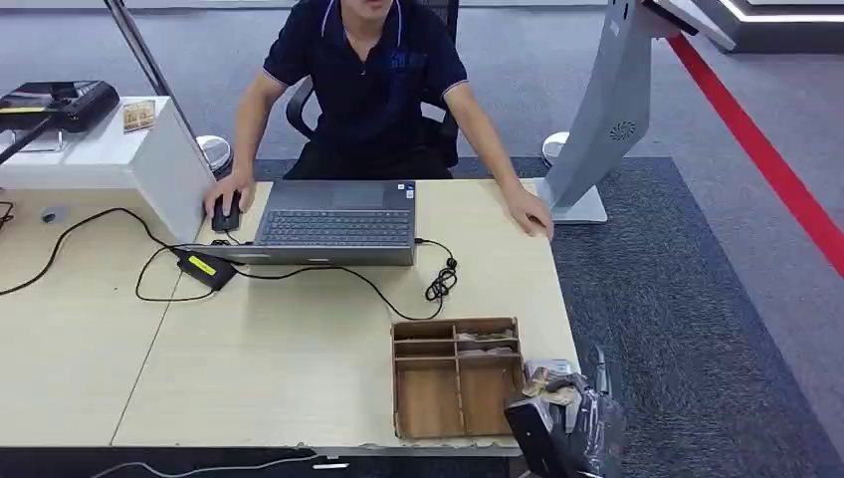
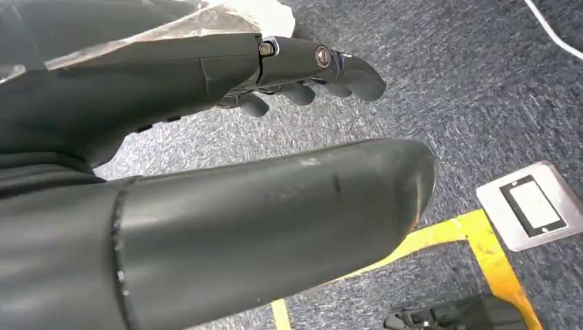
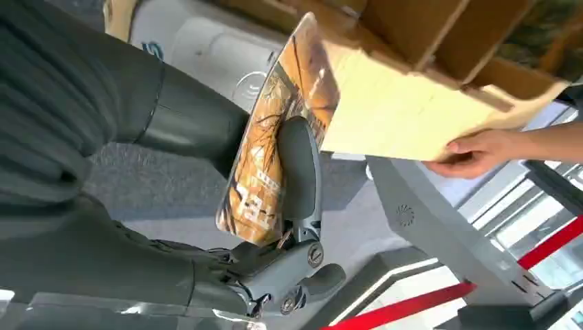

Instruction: Pass the card to the sensor for recognition and then transmit it.

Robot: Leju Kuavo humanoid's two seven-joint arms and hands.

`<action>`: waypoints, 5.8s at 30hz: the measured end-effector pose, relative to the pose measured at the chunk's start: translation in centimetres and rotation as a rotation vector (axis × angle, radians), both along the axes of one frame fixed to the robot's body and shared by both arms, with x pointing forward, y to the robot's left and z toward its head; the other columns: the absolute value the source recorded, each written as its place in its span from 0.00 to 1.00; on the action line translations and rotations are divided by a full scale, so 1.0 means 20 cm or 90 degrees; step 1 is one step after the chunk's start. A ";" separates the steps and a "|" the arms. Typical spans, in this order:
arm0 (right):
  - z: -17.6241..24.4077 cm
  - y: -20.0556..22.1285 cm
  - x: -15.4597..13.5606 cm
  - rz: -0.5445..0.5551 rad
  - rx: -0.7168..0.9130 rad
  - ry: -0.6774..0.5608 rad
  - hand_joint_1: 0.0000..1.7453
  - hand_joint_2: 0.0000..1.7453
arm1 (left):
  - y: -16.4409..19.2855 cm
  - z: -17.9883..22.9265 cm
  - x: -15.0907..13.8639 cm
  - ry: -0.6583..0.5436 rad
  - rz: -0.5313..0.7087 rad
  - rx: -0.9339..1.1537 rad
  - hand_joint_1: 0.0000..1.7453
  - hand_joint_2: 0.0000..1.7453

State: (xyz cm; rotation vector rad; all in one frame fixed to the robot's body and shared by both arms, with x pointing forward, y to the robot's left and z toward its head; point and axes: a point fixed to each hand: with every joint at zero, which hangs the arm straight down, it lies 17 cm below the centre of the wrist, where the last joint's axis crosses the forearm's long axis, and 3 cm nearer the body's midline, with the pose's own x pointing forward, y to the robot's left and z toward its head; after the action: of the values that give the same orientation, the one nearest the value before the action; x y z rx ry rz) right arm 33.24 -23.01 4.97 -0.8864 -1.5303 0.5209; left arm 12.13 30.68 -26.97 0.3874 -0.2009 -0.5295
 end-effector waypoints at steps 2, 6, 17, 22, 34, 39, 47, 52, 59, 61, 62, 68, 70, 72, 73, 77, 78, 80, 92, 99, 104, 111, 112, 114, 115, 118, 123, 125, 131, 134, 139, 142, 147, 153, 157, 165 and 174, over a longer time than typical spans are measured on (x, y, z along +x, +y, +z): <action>-0.04 -0.04 0.00 -0.007 -0.007 0.006 1.00 1.00 | 0.00 0.00 0.00 0.001 -0.001 -0.001 0.00 0.00; -0.07 -0.06 -0.01 -0.010 -0.011 0.011 1.00 1.00 | 0.00 0.00 0.00 0.001 -0.001 -0.001 0.00 0.00; -0.21 -0.19 -0.02 -0.061 -0.014 0.055 1.00 1.00 | 0.00 0.00 0.00 0.001 0.000 -0.001 0.00 0.00; -0.24 -0.22 -0.03 -0.071 -0.019 0.062 1.00 1.00 | 0.00 0.00 0.00 0.001 0.000 -0.001 0.00 0.00; -0.24 -0.23 -0.01 -0.076 -0.020 0.057 1.00 1.00 | 0.00 0.00 0.00 0.001 0.002 -0.001 0.00 0.00; -0.21 -0.23 0.00 -0.084 0.001 0.042 1.00 1.00 | 0.00 0.00 0.00 0.001 0.002 -0.001 0.00 0.00; 0.01 -0.25 0.07 -0.108 0.031 -0.027 1.00 1.00 | 0.00 0.00 0.00 0.001 0.003 -0.001 0.00 0.00; 0.22 -0.24 0.11 -0.108 0.037 -0.095 1.00 1.00 | 0.01 0.00 0.00 0.000 0.000 0.000 0.00 0.00; 0.48 -0.17 0.15 -0.093 0.057 -0.169 1.00 1.00 | 0.01 0.00 0.00 0.000 -0.004 0.001 0.00 0.00; 0.51 -0.15 0.15 -0.087 0.064 -0.180 1.00 1.00 | 0.01 0.00 0.00 0.000 -0.006 0.001 0.00 0.00; 0.55 -0.12 0.16 -0.081 0.072 -0.192 1.00 1.00 | 0.01 0.00 0.00 0.000 -0.008 0.001 0.00 0.00; 0.73 0.05 0.19 -0.029 0.103 -0.250 1.00 1.00 | 0.00 0.00 0.01 -0.001 -0.021 0.002 0.00 0.00; 0.78 0.10 0.20 -0.015 0.110 -0.265 1.00 1.00 | 0.00 0.00 0.01 0.000 -0.024 0.001 0.00 0.00; 0.83 0.16 0.21 0.004 0.118 -0.279 1.00 1.00 | 0.00 0.00 0.01 -0.001 -0.029 0.000 0.00 0.00; 0.85 0.19 0.22 0.010 0.121 -0.284 1.00 1.00 | -0.01 0.00 0.01 -0.002 -0.032 0.000 0.00 0.00; 0.90 0.26 0.22 0.029 0.137 -0.295 1.00 1.00 | -0.01 0.00 0.02 -0.004 -0.040 -0.001 0.00 0.00; 0.90 0.27 0.22 0.033 0.139 -0.297 1.00 1.00 | -0.01 0.00 0.02 -0.005 -0.041 -0.001 0.00 0.00; 0.93 0.29 0.23 0.040 0.143 -0.302 1.00 1.00 | -0.01 0.00 0.02 -0.004 -0.045 -0.001 0.00 0.00; 0.98 0.37 0.24 0.064 0.167 -0.310 0.00 1.00 | -0.02 0.00 0.02 -0.005 -0.060 -0.002 0.00 0.00; 0.97 0.38 0.24 0.062 0.184 -0.302 0.00 1.00 | -0.02 0.00 0.02 -0.005 -0.059 -0.002 0.00 0.00; 0.94 0.38 0.25 0.061 0.202 -0.286 0.00 1.00 | -0.02 0.00 0.02 -0.004 -0.056 -0.003 0.00 0.00; 0.91 0.40 0.23 0.063 0.212 -0.265 0.00 1.00 | -0.02 0.00 0.01 -0.004 -0.052 -0.004 0.00 0.00; 0.91 0.40 0.23 0.061 0.212 -0.261 0.00 1.00 | -0.02 0.00 0.01 -0.004 -0.052 -0.004 0.00 0.00; 0.89 0.40 0.23 0.057 0.209 -0.247 0.00 1.00 | -0.02 0.00 0.01 -0.004 -0.049 -0.005 0.00 0.00; 0.88 0.40 0.23 0.058 0.206 -0.242 0.00 1.00 | -0.02 0.00 0.01 -0.004 -0.048 -0.005 0.00 0.00; 0.86 0.41 0.22 0.058 0.194 -0.227 0.00 1.00 | -0.02 0.00 0.01 -0.004 -0.037 -0.008 0.00 0.00; 0.83 0.43 0.19 0.072 0.169 -0.216 0.00 1.00 | -0.02 0.00 0.01 -0.003 -0.031 -0.009 0.00 0.00; 0.81 0.43 0.18 0.076 0.163 -0.209 0.00 1.00 | -0.02 0.00 0.01 -0.003 -0.031 -0.009 0.00 0.00; 0.76 0.43 0.16 0.080 0.147 -0.184 0.00 1.00 | -0.02 0.00 0.01 -0.003 -0.032 -0.008 0.00 0.00; 0.73 0.43 0.15 0.078 0.116 -0.176 0.00 1.00 | -0.02 0.00 0.01 -0.003 -0.033 -0.008 0.00 0.00; 0.72 0.44 0.14 0.081 0.036 -0.174 0.00 1.00 | -0.02 0.00 0.01 -0.004 -0.037 -0.007 0.00 0.00; 0.71 0.45 0.12 0.086 0.002 -0.174 0.00 1.00 | -0.02 0.00 0.01 -0.005 -0.039 -0.007 0.00 0.00; 0.69 0.46 0.11 0.100 -0.033 -0.176 0.00 1.00 | -0.02 0.00 0.01 -0.005 -0.042 -0.007 0.00 0.00; 0.67 0.48 0.10 0.118 -0.053 -0.175 0.00 1.00 | -0.02 0.00 0.01 -0.005 -0.042 -0.006 0.00 0.00; 0.66 0.49 0.09 0.125 -0.071 -0.173 0.00 1.00 | -0.02 0.00 0.02 -0.006 -0.043 -0.007 0.00 0.00; 0.63 0.50 0.09 0.138 -0.084 -0.168 0.79 1.00 | -0.03 0.00 0.01 -0.004 -0.043 -0.009 0.00 0.00; 0.61 0.51 0.08 0.151 -0.099 -0.166 0.98 1.00 | -0.03 0.00 0.01 -0.005 -0.045 -0.010 0.00 0.00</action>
State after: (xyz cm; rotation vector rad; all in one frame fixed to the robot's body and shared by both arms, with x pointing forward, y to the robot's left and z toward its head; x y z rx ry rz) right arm 34.92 -12.73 17.18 -0.9245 -1.8651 0.7263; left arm 12.41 30.12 -27.00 0.3681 -0.2275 -0.5950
